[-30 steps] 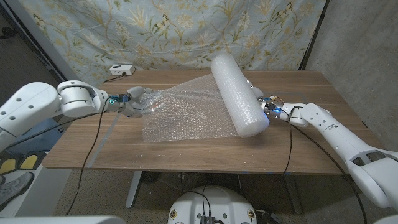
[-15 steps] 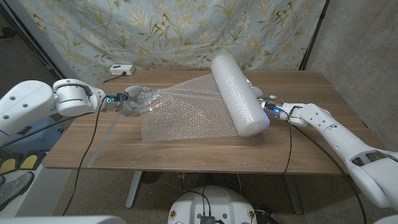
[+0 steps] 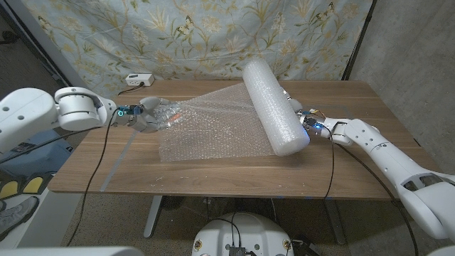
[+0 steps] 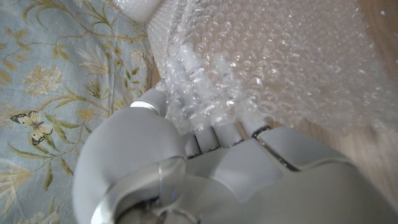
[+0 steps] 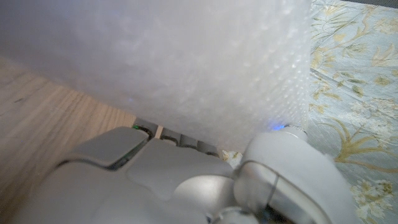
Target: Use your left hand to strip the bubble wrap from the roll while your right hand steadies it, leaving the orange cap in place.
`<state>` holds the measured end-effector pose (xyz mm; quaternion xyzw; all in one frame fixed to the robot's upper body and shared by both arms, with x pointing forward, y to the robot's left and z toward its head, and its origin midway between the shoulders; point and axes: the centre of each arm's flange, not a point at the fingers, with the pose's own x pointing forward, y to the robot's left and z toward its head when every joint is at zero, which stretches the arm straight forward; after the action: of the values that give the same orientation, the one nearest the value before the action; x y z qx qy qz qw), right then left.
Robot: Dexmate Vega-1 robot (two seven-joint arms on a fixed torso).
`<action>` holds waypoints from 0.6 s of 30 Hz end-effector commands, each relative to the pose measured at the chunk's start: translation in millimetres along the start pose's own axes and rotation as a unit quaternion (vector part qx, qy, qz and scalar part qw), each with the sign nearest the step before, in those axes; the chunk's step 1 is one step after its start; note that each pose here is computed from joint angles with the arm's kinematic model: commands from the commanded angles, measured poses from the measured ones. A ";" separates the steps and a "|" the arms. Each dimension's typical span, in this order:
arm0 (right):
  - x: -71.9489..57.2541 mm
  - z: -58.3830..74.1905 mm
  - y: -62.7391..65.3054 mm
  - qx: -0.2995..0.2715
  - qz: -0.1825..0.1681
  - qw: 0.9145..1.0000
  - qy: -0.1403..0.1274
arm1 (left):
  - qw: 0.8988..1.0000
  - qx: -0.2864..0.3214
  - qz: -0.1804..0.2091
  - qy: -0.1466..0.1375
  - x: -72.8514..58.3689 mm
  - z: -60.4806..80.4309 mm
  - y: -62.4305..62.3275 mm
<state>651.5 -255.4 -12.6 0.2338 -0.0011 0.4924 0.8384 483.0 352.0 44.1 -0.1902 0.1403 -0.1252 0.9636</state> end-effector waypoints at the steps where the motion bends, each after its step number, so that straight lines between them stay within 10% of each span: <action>1: -3.4 1.9 -1.5 -0.003 0.001 1.000 -0.005 | 1.000 0.011 0.015 -0.006 -10.3 5.2 4.1; 18: -9.1 0.7 -1.3 -0.006 0.002 1.000 -0.011 | 0.999 0.024 0.036 -0.005 -20.9 6.8 5.8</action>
<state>650.1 -261.6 -14.4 0.2336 -0.0071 0.4902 0.8397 474.8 361.5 44.7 -0.1740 0.1417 -0.1056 0.9688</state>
